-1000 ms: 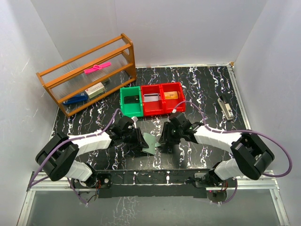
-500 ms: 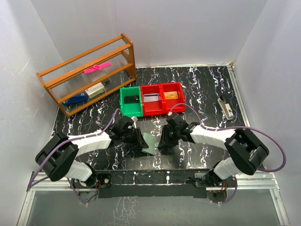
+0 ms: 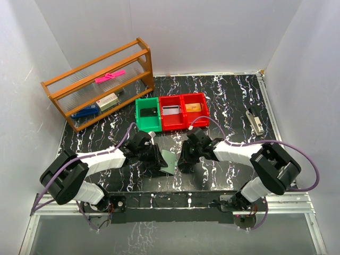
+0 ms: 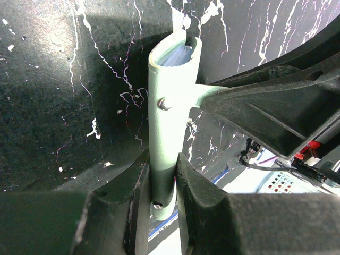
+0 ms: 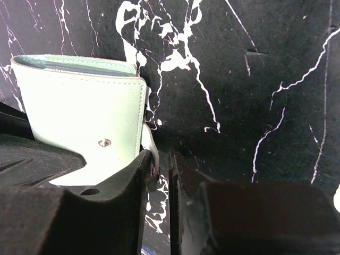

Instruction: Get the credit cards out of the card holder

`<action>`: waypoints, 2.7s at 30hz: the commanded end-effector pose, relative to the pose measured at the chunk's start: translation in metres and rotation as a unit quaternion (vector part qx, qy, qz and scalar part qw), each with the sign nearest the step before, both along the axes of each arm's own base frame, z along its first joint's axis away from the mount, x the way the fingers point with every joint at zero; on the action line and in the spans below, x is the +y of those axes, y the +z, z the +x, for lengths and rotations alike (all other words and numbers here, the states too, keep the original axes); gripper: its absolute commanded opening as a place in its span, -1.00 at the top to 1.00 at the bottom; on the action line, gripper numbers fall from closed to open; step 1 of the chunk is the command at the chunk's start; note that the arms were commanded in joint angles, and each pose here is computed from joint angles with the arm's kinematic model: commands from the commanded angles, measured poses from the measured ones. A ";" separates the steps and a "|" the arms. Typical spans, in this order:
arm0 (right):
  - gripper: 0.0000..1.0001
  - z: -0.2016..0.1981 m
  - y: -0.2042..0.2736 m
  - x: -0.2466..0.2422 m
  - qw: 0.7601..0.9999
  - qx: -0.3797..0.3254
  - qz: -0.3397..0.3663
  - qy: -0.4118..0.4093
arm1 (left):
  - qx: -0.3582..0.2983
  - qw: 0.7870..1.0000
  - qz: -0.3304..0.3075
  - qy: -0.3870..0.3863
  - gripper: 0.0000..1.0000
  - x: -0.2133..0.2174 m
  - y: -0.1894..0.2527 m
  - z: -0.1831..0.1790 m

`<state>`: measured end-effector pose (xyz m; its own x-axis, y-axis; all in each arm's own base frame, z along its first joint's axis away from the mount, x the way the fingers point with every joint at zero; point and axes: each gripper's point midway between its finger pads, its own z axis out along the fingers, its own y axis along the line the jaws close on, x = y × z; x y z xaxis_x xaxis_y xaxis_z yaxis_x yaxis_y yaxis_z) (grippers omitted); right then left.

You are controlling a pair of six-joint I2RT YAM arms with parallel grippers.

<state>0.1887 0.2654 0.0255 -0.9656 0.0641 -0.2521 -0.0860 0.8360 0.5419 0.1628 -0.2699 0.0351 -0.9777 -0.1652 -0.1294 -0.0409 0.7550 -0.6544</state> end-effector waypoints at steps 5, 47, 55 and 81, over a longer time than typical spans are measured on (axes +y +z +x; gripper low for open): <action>0.96 0.011 0.013 0.012 0.999 -0.024 0.022 0.002 | 0.013 0.999 0.035 0.007 0.78 0.015 -0.007 -0.006; 0.99 0.016 0.128 0.086 0.972 -0.049 0.214 0.086 | -0.201 0.957 -0.007 0.211 -0.97 0.095 0.094 0.019; 0.98 0.012 0.149 0.092 0.960 -0.089 0.227 0.136 | -0.199 0.958 0.000 0.208 -0.97 0.089 0.097 0.026; 0.95 0.017 0.019 -0.032 0.995 0.001 0.097 -0.005 | -0.099 0.994 0.034 0.045 -0.73 0.033 0.057 0.017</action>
<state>0.1992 0.2407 0.0531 -0.9703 0.0646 -0.2329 -0.1280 0.6800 0.7219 0.1854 -0.2371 0.0894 -0.9011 -0.2554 -0.3504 0.0087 0.7973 -0.6036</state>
